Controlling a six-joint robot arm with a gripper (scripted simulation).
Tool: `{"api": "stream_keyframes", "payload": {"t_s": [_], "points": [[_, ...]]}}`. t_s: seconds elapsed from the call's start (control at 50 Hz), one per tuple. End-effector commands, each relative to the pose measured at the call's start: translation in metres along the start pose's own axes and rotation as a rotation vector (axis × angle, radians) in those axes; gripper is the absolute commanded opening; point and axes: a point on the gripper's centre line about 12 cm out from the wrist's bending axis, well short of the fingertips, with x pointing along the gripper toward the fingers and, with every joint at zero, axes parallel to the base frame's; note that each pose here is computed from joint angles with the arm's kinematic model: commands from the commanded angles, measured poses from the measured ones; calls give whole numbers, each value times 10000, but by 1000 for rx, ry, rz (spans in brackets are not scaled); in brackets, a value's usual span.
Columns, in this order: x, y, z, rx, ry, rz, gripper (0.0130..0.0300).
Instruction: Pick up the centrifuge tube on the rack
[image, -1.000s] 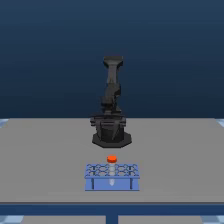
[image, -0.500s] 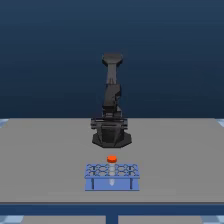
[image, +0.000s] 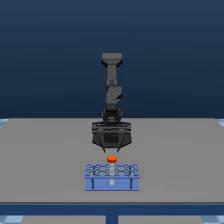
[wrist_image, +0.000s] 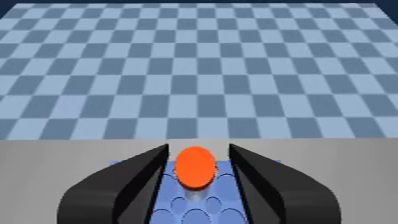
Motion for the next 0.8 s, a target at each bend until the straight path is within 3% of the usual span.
{"api": "stream_keyframes", "payload": {"t_s": [0.02, 0.3, 0.8], "points": [[56, 17, 40, 1, 5, 6, 300], [123, 28, 69, -3, 7, 10, 300], [166, 24, -55, -1, 7, 8, 300]]}}
